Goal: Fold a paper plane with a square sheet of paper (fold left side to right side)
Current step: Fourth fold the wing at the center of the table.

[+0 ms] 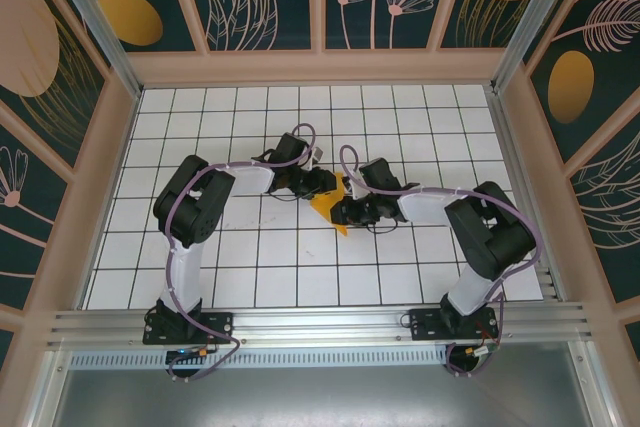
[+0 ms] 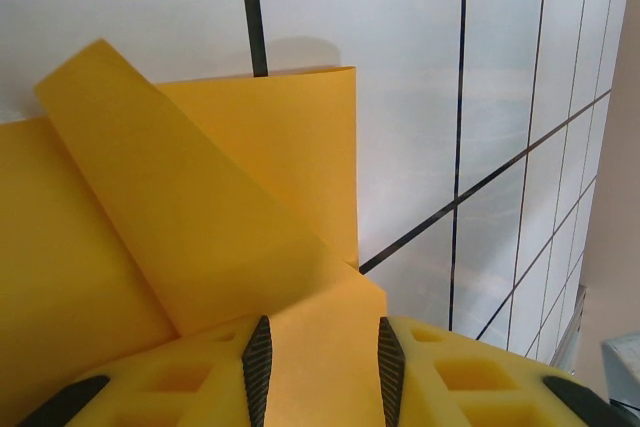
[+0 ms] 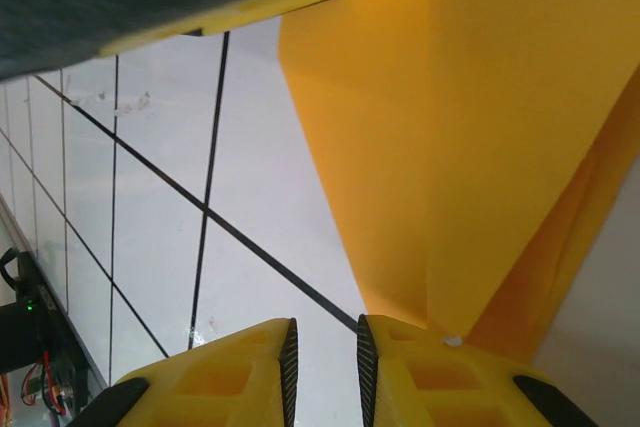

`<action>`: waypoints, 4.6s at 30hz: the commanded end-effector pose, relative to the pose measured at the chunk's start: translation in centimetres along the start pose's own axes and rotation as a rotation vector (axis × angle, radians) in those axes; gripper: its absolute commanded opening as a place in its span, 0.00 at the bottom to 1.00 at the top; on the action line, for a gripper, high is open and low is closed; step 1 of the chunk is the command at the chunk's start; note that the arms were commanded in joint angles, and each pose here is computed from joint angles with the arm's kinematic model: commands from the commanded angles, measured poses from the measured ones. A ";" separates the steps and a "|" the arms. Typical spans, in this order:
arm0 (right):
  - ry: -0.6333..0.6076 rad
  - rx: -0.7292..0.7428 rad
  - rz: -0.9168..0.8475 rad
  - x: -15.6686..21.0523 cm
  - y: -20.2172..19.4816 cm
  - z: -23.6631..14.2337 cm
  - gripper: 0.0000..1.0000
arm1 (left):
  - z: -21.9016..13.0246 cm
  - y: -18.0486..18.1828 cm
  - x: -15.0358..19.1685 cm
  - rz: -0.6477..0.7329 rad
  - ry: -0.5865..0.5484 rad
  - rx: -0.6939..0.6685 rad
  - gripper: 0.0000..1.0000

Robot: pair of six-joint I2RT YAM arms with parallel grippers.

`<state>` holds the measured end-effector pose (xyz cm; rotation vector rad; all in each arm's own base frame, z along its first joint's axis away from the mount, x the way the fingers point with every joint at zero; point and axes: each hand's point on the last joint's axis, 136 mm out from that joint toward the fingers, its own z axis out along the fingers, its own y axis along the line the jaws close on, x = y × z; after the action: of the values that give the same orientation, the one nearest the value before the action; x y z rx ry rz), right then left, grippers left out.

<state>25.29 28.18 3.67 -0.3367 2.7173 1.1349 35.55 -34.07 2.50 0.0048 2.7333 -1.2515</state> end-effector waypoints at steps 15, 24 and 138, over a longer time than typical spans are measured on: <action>0.063 0.117 0.027 1.8 -3.0 0.6 0.26 | 1.4 5.6 2.4 -0.067 0.050 -0.168 0.38; 0.141 0.168 0.066 5.0 -4.5 0.1 0.16 | 1.5 5.6 2.3 -0.064 0.049 -0.175 0.38; 0.180 0.431 0.082 7.7 -9.5 -0.2 0.08 | -0.1 -3.0 5.5 0.011 0.057 0.042 0.40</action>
<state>25.54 25.84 1.26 -0.3170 2.7614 0.8513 30.46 -35.35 4.53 0.0551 2.7407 -1.2747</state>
